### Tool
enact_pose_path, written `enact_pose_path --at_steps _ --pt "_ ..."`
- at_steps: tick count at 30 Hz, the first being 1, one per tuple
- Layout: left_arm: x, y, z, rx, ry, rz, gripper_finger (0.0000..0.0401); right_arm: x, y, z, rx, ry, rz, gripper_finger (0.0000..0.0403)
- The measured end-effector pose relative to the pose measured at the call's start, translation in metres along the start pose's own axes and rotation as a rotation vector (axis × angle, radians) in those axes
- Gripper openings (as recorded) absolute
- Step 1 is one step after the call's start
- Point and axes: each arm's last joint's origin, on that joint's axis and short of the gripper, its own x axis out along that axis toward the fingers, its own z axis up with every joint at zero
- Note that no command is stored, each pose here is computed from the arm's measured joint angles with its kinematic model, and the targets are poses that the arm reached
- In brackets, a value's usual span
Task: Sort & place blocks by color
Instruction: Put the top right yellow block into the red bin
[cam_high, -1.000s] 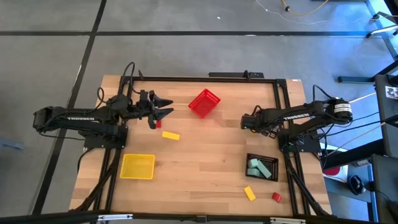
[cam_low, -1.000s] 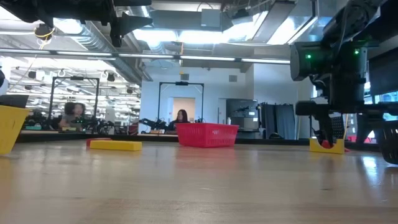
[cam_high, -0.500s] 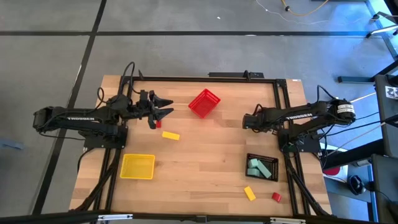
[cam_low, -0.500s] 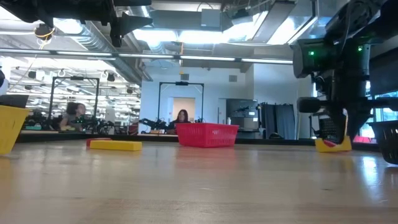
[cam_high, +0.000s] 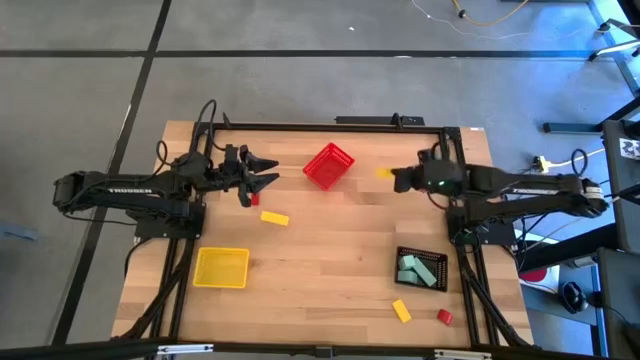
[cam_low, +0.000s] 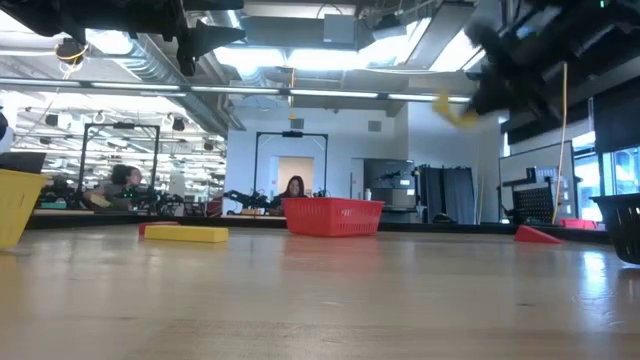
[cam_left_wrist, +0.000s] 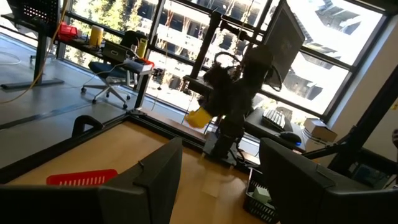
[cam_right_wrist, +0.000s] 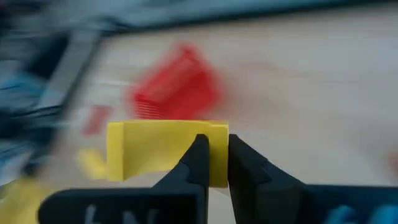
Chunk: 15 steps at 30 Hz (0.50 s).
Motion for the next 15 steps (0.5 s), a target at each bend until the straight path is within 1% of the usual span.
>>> enact_pose_path --at_steps 5,7,8,10,15 --pt "0.000 0.000 0.000 0.000 0.005 -0.013 0.0207 -0.012 0.032 0.020 -0.181 -0.118 0.432 0.0028" --pt "0.000 -0.001 -0.001 0.000 0.019 -0.047 0.0207 -0.017 0.042 0.026 -0.239 -0.169 0.575 0.0028" --pt "0.000 -0.002 -0.001 0.000 0.027 -0.065 0.0207 -0.019 0.045 0.028 -0.258 -0.191 0.624 0.0028" --pt "0.000 -0.002 -0.001 -0.006 0.034 -0.083 0.0207 -0.021 0.049 0.030 -0.271 -0.219 0.673 0.0028" --pt "0.000 -0.002 -0.001 -0.032 0.032 -0.075 0.0207 -0.020 0.048 0.030 -0.276 -0.213 0.666 0.0028"
